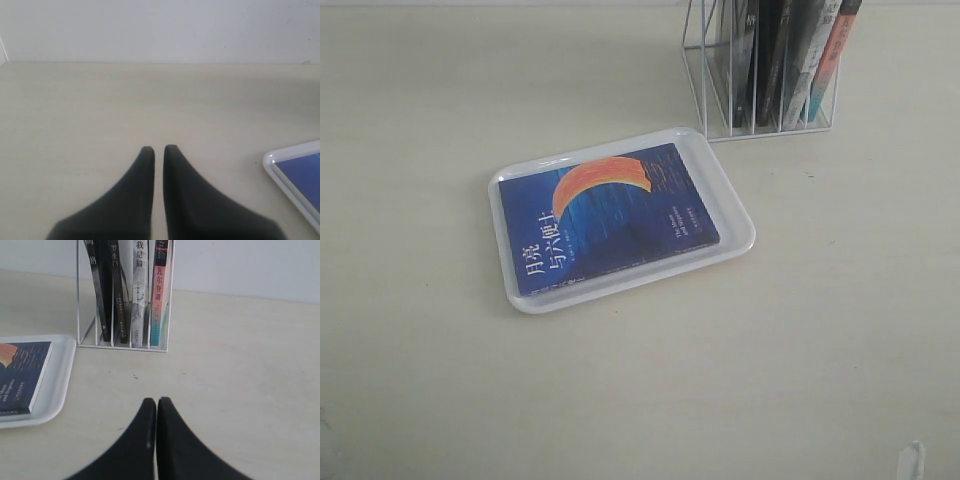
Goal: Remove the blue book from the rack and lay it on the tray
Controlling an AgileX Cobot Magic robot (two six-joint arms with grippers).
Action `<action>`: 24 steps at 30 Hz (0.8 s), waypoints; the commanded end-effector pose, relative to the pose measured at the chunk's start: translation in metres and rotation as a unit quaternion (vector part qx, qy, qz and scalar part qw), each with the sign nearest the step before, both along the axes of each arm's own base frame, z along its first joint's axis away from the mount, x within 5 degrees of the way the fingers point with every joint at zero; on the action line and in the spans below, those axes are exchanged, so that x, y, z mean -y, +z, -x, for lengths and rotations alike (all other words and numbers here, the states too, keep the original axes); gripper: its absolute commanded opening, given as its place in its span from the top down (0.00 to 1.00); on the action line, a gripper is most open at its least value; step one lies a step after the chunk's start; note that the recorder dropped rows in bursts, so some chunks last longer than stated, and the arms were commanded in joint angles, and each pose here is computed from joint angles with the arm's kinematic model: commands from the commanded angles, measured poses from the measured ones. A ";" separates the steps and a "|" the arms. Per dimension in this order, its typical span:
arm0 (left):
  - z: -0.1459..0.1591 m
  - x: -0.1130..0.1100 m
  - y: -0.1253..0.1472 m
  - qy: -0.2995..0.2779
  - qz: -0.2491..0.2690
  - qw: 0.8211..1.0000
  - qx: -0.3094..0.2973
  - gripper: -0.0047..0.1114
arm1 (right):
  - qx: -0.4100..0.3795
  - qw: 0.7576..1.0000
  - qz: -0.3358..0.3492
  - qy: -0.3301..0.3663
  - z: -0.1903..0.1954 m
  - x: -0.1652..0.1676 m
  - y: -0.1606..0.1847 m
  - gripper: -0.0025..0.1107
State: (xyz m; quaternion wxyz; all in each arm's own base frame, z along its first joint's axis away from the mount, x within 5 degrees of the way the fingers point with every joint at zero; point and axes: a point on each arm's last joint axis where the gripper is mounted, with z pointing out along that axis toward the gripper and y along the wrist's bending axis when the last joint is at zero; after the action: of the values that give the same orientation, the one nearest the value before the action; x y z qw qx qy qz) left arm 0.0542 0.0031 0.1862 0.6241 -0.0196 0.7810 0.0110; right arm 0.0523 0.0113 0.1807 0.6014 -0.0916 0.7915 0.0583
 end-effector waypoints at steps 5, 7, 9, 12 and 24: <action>0.000 0.000 -0.001 -0.004 -0.002 1.000 0.002 0.91 | 0.006 1.000 -0.005 -0.002 0.000 0.000 0.001 0.98; 0.000 0.000 -0.001 -0.004 -0.002 1.000 0.002 0.91 | 0.006 1.000 -0.005 -0.002 0.000 0.000 0.001 0.98; 0.000 0.000 -0.001 -0.004 -0.002 1.000 0.002 0.91 | 0.006 1.000 -0.005 -0.013 0.000 0.001 0.001 0.98; 0.000 0.000 -0.001 -0.004 -0.002 1.000 0.002 0.91 | 0.006 0.998 -0.005 -0.060 -0.001 0.006 0.001 0.98; 0.000 0.000 -0.001 -0.004 -0.002 1.000 0.002 0.91 | 0.006 0.997 -0.007 -0.080 -0.001 0.008 0.001 0.98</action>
State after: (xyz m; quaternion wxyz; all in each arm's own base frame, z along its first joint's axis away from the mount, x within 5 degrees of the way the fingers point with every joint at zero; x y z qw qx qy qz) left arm 0.0542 0.0031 0.1862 0.6241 -0.0196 0.7810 0.0110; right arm 0.0534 0.0032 0.1807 0.6040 -0.0285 0.7963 0.0148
